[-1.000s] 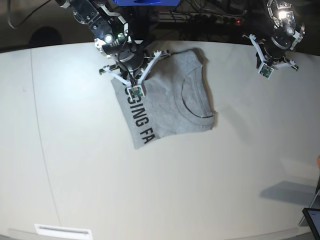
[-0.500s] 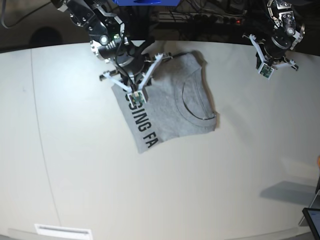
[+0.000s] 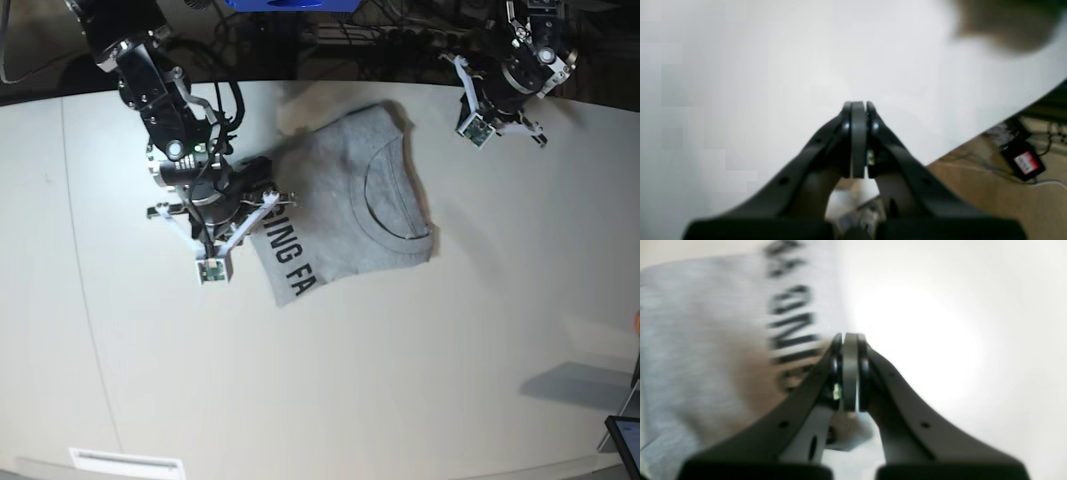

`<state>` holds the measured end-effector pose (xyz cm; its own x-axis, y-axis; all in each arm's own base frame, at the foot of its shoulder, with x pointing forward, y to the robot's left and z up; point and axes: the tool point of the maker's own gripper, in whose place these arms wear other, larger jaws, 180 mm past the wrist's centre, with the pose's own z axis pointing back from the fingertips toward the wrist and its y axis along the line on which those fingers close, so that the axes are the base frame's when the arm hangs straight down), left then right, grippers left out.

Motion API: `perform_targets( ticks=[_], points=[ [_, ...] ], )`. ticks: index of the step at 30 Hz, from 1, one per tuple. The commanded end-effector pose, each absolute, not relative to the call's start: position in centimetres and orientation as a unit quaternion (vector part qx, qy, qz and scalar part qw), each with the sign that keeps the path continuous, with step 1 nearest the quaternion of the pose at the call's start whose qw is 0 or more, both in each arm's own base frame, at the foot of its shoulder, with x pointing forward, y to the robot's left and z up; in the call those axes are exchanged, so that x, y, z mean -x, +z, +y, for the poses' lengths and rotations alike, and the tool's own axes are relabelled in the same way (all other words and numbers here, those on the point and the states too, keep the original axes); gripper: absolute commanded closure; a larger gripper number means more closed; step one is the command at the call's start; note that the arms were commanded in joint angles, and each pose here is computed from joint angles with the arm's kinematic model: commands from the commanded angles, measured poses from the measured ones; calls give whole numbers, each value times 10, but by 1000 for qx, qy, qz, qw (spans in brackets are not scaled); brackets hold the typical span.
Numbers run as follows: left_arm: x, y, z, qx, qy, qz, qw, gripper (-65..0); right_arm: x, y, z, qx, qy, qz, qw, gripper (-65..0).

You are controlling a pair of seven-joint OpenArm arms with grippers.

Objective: Fold the T-shirt properly
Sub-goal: 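Press the right gripper on the lettered edge and smooth it, then grasp opposite edges of the folded shirt with both grippers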

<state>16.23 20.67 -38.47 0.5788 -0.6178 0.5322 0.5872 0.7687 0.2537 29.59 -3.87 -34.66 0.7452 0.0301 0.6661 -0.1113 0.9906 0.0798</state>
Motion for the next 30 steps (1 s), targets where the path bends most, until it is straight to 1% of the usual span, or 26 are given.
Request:
perform_targets(
  ticks=[1, 5, 9, 19, 30],
  points=[
    [-167, -377, 209, -34, -344, -319, 882, 0, -307, -338, -44, -53, 32, -376, 925, -1],
    [-157, -380, 208, -29, -347, -308, 886, 0, -313, -345, -63, -33, 15, -370, 928, -1],
    [-147, -385, 205, -21, -349, -296, 889, 0, -317, -342, -67, -30, 10, -379, 925, -1],
    [-130, -400, 136, 66, -396, -290, 869, 0, -300, -384, -76, -9, 10, -333, 943, -1],
    [-129, -400, 97, 110, -411, -302, 853, 0, -288, -394, -78, -7, 5, -318, 948, -1]
  ],
)
